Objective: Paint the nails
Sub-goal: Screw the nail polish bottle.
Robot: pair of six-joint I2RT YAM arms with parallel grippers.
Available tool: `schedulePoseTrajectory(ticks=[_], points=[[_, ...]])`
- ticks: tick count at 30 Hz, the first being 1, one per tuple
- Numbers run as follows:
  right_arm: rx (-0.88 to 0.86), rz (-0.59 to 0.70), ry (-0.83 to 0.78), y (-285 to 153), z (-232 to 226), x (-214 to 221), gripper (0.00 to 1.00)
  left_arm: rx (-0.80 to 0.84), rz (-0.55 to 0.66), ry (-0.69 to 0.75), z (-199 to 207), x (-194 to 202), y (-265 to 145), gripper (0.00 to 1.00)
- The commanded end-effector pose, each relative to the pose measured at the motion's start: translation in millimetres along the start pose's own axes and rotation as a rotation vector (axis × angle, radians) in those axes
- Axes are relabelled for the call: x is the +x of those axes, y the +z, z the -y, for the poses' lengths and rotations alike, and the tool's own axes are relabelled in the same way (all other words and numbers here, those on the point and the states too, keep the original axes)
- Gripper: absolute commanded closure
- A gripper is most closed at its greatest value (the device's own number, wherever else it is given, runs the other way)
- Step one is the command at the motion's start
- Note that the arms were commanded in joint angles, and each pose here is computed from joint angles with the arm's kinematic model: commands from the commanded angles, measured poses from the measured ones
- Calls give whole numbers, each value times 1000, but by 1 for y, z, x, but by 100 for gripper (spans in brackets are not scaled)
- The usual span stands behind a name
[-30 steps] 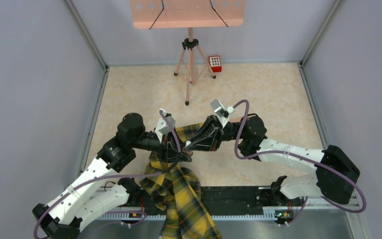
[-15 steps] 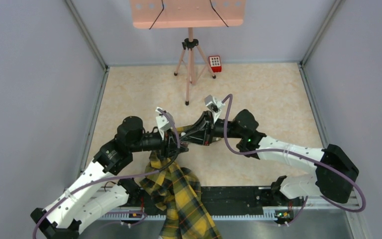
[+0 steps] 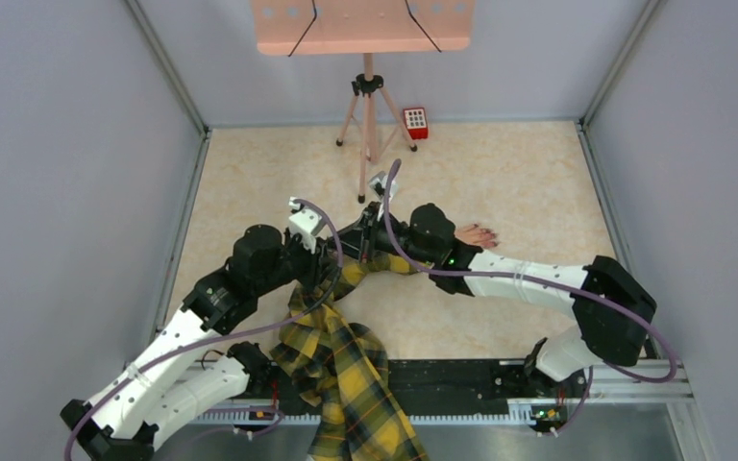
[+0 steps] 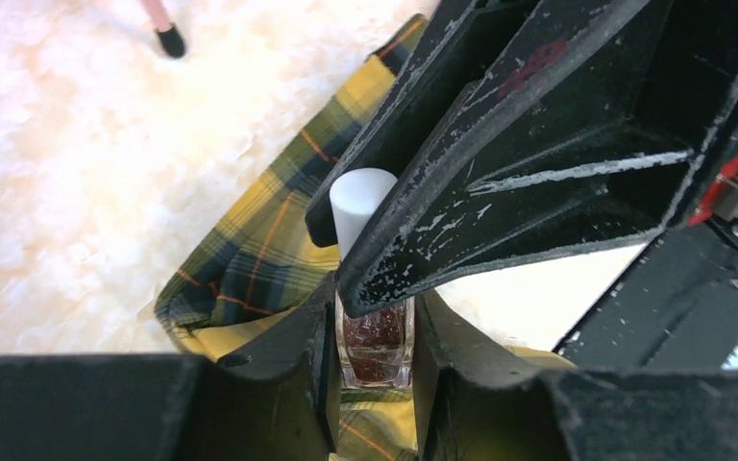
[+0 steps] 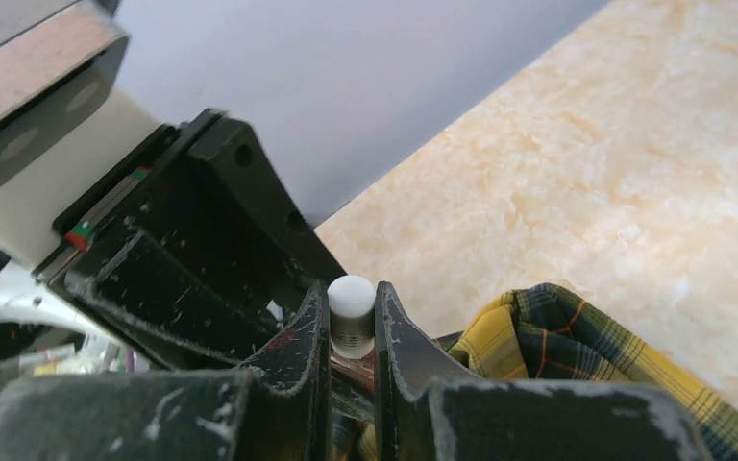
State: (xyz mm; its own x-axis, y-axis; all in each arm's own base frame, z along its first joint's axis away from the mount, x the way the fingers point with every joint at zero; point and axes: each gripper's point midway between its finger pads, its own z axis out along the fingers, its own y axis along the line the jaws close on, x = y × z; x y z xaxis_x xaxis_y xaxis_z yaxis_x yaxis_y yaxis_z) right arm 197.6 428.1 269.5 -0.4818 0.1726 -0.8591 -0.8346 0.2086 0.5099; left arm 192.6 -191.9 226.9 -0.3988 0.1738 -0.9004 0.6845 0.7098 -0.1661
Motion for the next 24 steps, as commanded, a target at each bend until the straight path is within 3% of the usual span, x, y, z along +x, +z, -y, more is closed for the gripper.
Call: schedulePoseTrajectory(ticks=[1,10,18,20,24], points=[[173,-93,210,11,20,40,100,-118,219,54,-19,-61,-4,100],[311,-23,276,29,44,41,100,-156,196,47,-26,-57,-1,100],[299,88,207,24,38,9,100,-33,192,70,-6,-57,3,100],[306,110,173,19,36,0,91,-3,191,77,-1,-56,4,100],[317,147,118,6,30,-20,56,76,177,91,13,-54,5,100]])
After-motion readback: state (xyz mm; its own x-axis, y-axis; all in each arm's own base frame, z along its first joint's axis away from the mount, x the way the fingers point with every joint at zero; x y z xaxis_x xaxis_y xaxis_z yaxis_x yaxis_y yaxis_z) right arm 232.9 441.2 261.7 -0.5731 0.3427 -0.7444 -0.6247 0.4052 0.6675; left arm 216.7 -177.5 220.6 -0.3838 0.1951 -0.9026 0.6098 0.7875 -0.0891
